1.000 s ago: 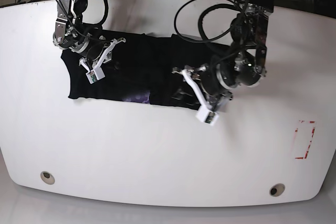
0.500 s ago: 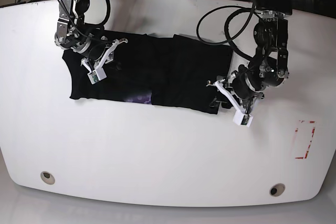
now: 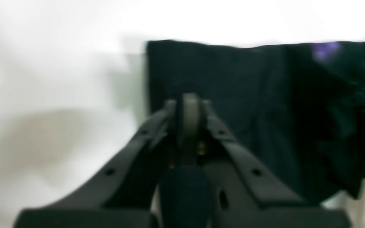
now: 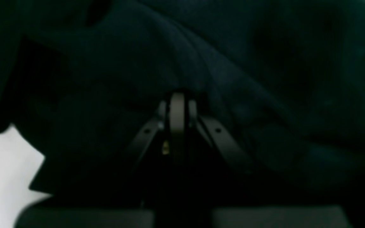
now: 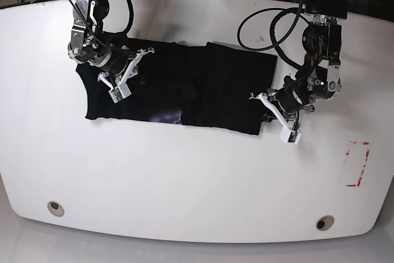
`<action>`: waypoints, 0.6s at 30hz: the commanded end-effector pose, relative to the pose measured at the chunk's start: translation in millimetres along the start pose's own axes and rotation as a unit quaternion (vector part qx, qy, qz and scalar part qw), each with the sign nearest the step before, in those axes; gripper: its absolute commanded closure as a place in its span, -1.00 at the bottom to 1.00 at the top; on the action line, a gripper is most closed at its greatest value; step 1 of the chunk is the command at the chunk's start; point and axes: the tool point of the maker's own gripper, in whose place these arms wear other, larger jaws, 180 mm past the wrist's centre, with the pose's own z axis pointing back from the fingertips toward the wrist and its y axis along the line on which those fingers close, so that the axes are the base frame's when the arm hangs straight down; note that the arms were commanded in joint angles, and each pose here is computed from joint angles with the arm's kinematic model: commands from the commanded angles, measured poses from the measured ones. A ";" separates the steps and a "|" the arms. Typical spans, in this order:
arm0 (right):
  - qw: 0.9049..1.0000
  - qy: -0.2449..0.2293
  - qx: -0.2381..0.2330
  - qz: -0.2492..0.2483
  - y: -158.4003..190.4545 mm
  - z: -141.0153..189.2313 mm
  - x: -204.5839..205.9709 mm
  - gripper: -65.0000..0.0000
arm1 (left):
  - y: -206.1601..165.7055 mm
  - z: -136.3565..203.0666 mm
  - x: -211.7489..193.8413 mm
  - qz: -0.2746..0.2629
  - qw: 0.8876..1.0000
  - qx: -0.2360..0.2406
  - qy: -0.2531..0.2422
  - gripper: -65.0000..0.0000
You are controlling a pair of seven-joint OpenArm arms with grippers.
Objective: Layout the t-shirt on the table in an organized manner, then fold the t-shirt properly
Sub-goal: 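Lay the folded end down and open the left gripper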
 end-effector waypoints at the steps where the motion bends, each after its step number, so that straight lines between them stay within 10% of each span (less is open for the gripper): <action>1: 0.999 -0.019 -0.013 0.023 -3.9 6.6 20.5 0.99 | -6.1 3.4 17.7 -0.020 0.999 -0.018 -0.027 1.00; 18: 0.988 -0.089 -0.089 0.091 -11.2 64.5 99.9 0.98 | 2.4 -8.5 -2.5 -0.016 1.000 -0.021 0.005 1.00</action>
